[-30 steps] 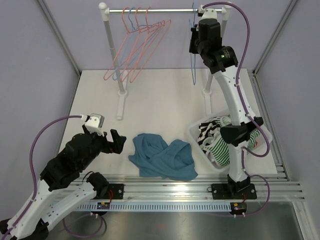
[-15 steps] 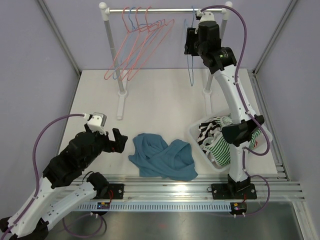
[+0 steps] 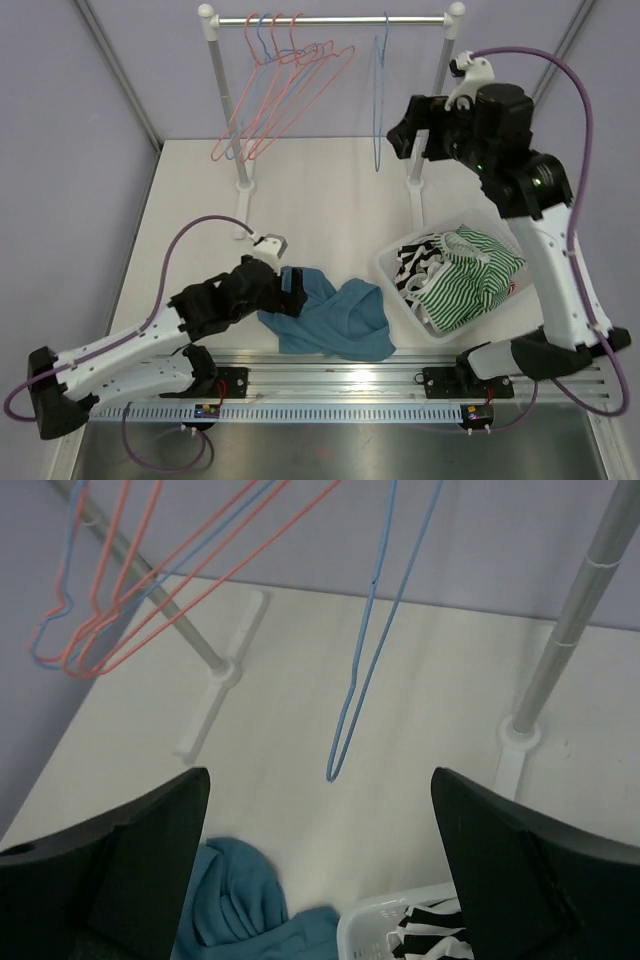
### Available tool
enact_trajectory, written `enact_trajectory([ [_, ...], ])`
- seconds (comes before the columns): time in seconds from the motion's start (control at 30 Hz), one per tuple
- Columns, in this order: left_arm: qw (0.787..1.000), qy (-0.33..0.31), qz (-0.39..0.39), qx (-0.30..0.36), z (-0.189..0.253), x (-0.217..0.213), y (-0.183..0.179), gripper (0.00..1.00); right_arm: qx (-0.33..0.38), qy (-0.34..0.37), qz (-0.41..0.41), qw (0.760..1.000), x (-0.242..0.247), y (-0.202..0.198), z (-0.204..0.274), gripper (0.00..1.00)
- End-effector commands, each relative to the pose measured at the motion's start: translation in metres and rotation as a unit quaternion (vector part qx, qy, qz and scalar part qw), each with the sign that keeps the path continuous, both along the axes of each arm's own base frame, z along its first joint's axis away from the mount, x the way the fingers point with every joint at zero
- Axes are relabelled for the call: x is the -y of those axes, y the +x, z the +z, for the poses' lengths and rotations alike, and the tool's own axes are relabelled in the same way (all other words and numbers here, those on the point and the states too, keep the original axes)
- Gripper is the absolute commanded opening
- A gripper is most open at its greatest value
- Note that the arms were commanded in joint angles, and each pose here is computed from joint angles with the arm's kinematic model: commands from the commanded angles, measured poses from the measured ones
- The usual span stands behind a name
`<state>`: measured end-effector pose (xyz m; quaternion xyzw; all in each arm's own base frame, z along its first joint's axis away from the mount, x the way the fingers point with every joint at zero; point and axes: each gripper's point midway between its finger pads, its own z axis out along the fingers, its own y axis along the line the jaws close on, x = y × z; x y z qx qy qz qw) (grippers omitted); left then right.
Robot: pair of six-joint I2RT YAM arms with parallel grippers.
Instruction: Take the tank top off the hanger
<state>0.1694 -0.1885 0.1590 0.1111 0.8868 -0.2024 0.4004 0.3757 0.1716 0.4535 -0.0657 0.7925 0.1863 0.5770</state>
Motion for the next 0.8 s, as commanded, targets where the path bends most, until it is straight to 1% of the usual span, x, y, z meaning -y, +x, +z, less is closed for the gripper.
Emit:
enact_trajectory([
  [0.0,1.0,-0.026,-0.005,0.011,-0.004,0.044,0.014,0.99,-0.002,0.037,0.071,0.997,-0.003,-0.063,-0.001,0.99],
  [0.03,1.0,-0.023,-0.015,0.005,-0.011,0.051,0.014,0.99,-0.033,0.032,0.073,0.996,-0.003,-0.068,-0.032,1.0],
  [0.07,0.999,-0.026,-0.031,-0.002,-0.016,0.062,0.013,0.99,-0.007,0.051,0.084,0.995,0.003,-0.093,-0.019,1.0],
  [0.1,0.999,-0.008,-0.045,-0.018,-0.033,0.071,0.01,0.99,-0.011,0.062,0.089,0.994,0.004,-0.103,-0.025,1.0],
  [0.13,0.998,0.001,-0.055,-0.028,-0.044,0.077,0.009,0.99,-0.037,0.059,0.093,0.993,0.004,-0.11,-0.052,0.99],
  [0.17,0.998,0.001,-0.063,-0.031,-0.049,0.085,0.008,0.99,-0.009,0.078,0.114,0.99,0.006,-0.133,-0.041,0.99],
  [0.2,0.996,0.01,-0.074,-0.038,-0.058,0.091,0.003,0.99,-0.008,0.086,0.123,0.989,0.006,-0.143,-0.044,0.99],
  [0.23,0.994,0.04,-0.079,-0.058,-0.081,0.094,0.001,0.99,-0.02,0.087,0.13,0.988,0.006,-0.149,-0.061,0.99],
  [0.27,0.994,0.047,-0.081,-0.06,-0.087,0.099,0.0,0.99,0.004,0.097,0.146,0.984,0.008,-0.168,-0.052,0.99],
  [0.33,0.99,0.081,-0.086,-0.08,-0.114,0.103,-0.008,0.99,0.011,0.102,0.16,0.982,0.01,-0.182,-0.052,1.0],
  [0.37,0.99,0.088,-0.081,-0.077,-0.119,0.106,-0.007,0.99,0.019,0.105,0.169,0.98,0.012,-0.194,-0.051,0.99],
  [0.4,0.989,0.098,-0.079,-0.079,-0.127,0.106,-0.008,0.96,0.023,0.105,0.174,0.979,0.013,-0.199,-0.05,1.0],
  [0.43,0.986,0.118,-0.08,-0.087,-0.14,0.107,-0.013,0.92,0.034,0.109,0.182,0.977,0.015,-0.209,-0.044,1.0],
  [0.47,0.986,0.128,-0.073,-0.082,-0.143,0.108,-0.011,0.77,0.036,0.11,0.183,0.976,0.016,-0.213,-0.044,0.99],
  [0.5,0.984,0.137,-0.079,-0.082,-0.148,0.111,-0.016,0.67,0.041,0.111,0.187,0.975,0.017,-0.217,-0.041,1.0],
  [0.53,0.982,0.149,-0.077,-0.083,-0.154,0.11,-0.017,0.53,0.051,0.114,0.19,0.974,0.019,-0.224,-0.037,0.99],
  [0.57,0.98,0.162,-0.076,-0.087,-0.161,0.11,-0.018,0.2,0.053,0.117,0.191,0.973,0.02,-0.228,-0.035,1.0],
  [0.6,0.979,0.164,-0.075,-0.09,-0.163,0.11,-0.021,0.07,0.057,0.117,0.192,0.973,0.021,-0.231,-0.034,1.0],
  [0.63,0.98,0.166,-0.072,-0.087,-0.163,0.11,-0.021,0.0,0.064,0.119,0.185,0.973,0.025,-0.235,-0.031,1.0],
  [0.7,0.984,0.146,-0.071,-0.076,-0.149,0.114,-0.022,0.0,0.067,0.119,0.168,0.976,0.031,-0.235,-0.03,0.99],
  [0.73,0.985,0.143,-0.065,-0.066,-0.142,0.112,-0.02,0.0,0.068,0.116,0.147,0.98,0.039,-0.235,-0.031,1.0],
  [0.77,0.99,0.115,-0.065,-0.051,-0.121,0.117,-0.017,0.0,0.069,0.114,0.131,0.982,0.044,-0.233,-0.031,0.99],
])
